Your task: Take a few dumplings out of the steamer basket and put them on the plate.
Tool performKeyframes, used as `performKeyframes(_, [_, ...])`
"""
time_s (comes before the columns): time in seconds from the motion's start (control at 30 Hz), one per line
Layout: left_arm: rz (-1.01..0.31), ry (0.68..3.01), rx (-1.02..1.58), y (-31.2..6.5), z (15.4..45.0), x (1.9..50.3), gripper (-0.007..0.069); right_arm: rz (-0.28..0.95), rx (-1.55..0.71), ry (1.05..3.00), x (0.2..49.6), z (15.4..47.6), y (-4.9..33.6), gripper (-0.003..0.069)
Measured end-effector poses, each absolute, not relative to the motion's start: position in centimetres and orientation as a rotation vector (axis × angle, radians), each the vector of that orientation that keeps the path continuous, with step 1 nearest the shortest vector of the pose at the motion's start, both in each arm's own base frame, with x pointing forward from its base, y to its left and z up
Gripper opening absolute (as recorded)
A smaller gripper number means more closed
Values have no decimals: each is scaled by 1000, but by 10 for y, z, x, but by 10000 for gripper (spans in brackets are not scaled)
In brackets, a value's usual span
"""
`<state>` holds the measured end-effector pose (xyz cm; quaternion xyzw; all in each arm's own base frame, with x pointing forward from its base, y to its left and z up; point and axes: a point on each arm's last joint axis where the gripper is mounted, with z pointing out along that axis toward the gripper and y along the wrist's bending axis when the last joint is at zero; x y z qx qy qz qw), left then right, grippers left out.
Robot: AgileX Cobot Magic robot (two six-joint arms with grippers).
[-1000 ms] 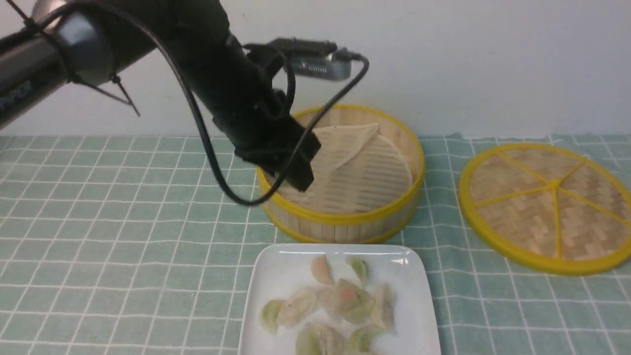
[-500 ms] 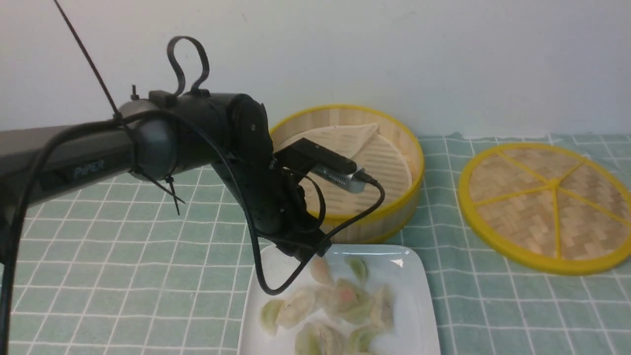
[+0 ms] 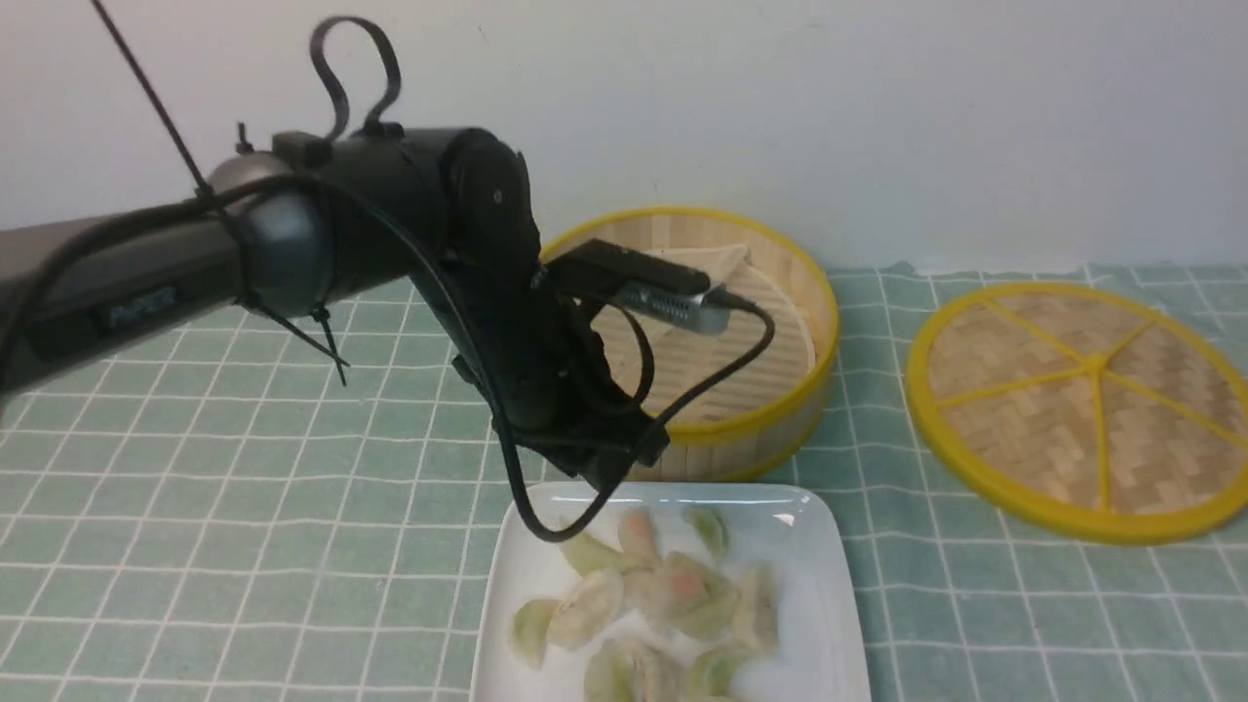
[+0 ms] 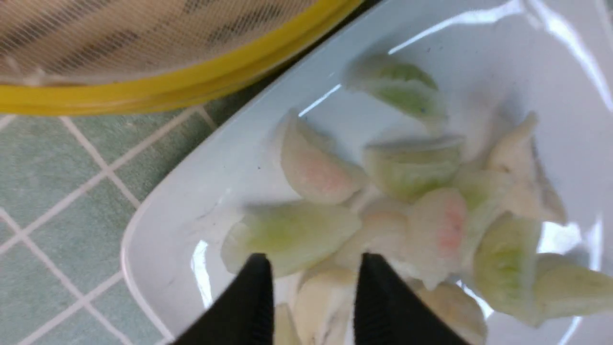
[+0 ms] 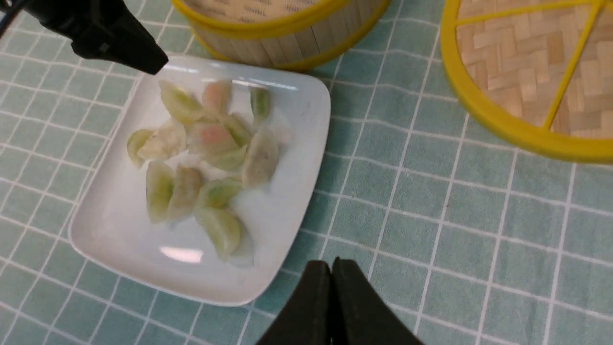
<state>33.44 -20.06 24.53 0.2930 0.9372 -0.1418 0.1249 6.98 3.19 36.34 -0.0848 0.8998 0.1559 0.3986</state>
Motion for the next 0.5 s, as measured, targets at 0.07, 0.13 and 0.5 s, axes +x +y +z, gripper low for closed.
performKeyframes(0.07, [-453, 2663, 839, -197, 277, 322, 32, 328, -211, 2152, 52, 371, 28, -13])
performKeyframes(0.13, [-486, 2583, 821, -191, 307, 309, 6, 263, -200, 2033, 33, 377, 23, -13])
performKeyframes(0.5, [-523, 2096, 637, -130, 389, 204, -6, 105, -34, 1539, -41, 372, 4, -13])
